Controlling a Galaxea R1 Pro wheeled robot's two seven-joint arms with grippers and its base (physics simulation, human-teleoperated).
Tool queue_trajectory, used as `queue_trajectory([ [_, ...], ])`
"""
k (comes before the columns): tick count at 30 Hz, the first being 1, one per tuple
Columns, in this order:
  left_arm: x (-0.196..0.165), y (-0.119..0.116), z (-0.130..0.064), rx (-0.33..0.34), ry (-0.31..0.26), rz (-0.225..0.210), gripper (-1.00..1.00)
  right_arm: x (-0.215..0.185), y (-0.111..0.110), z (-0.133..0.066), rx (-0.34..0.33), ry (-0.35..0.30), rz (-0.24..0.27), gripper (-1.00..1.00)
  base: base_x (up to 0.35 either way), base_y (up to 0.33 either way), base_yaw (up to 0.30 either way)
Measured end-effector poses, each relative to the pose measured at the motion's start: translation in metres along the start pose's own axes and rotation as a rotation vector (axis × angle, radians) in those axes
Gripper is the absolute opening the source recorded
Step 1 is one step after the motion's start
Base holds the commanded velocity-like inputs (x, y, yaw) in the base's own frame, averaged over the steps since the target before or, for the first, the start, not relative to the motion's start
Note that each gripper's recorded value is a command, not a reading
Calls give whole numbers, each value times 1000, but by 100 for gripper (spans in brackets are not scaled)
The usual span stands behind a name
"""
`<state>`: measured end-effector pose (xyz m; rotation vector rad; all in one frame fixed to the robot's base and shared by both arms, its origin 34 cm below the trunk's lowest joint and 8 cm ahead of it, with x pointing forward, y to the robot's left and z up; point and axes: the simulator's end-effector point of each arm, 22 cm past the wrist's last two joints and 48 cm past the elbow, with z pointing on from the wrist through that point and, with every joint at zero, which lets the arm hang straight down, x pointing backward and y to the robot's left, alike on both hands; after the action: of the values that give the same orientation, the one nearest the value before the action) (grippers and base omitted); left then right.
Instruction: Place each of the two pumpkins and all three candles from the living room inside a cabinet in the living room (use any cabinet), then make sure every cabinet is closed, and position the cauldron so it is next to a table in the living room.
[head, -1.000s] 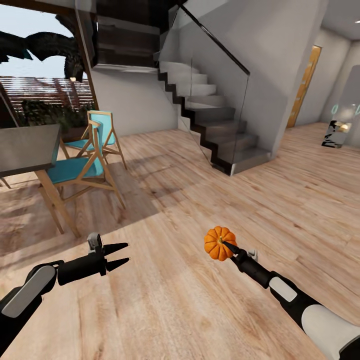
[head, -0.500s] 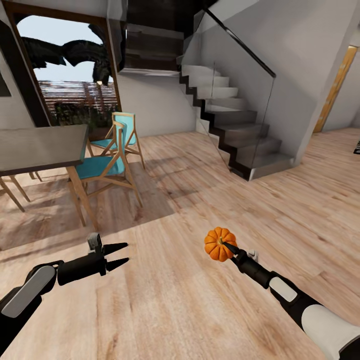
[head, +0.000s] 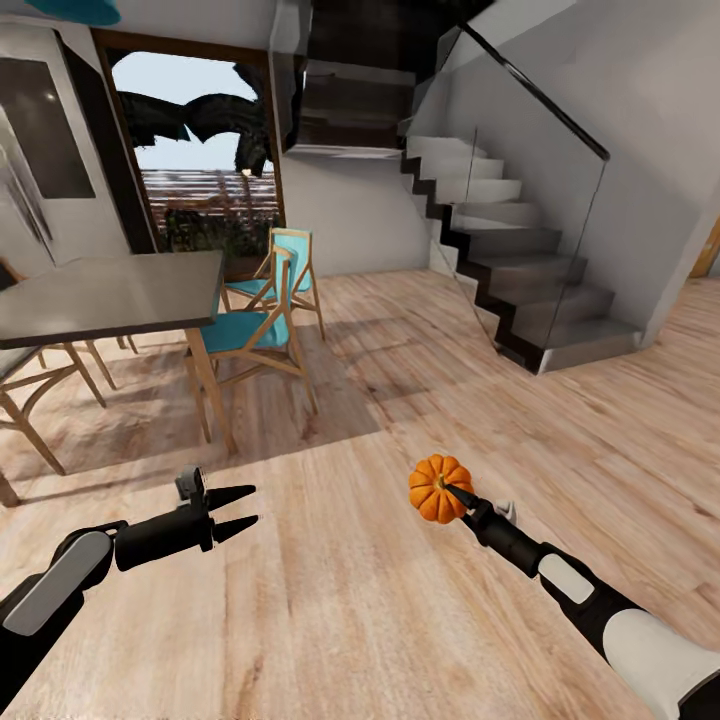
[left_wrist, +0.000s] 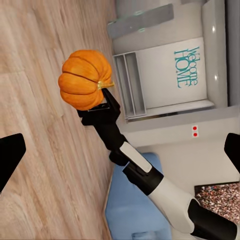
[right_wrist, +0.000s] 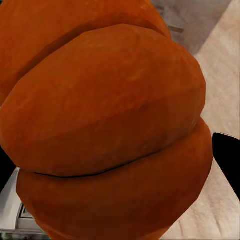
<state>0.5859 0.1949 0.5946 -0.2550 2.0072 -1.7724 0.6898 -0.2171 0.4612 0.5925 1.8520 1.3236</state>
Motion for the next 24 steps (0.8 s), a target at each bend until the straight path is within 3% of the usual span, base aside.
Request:
queue_trajectory([
  [24, 0, -10, -2, 6, -2, 22, 100, -5, 12, -2, -15, -7, -14, -100, 0, 0, 244],
])
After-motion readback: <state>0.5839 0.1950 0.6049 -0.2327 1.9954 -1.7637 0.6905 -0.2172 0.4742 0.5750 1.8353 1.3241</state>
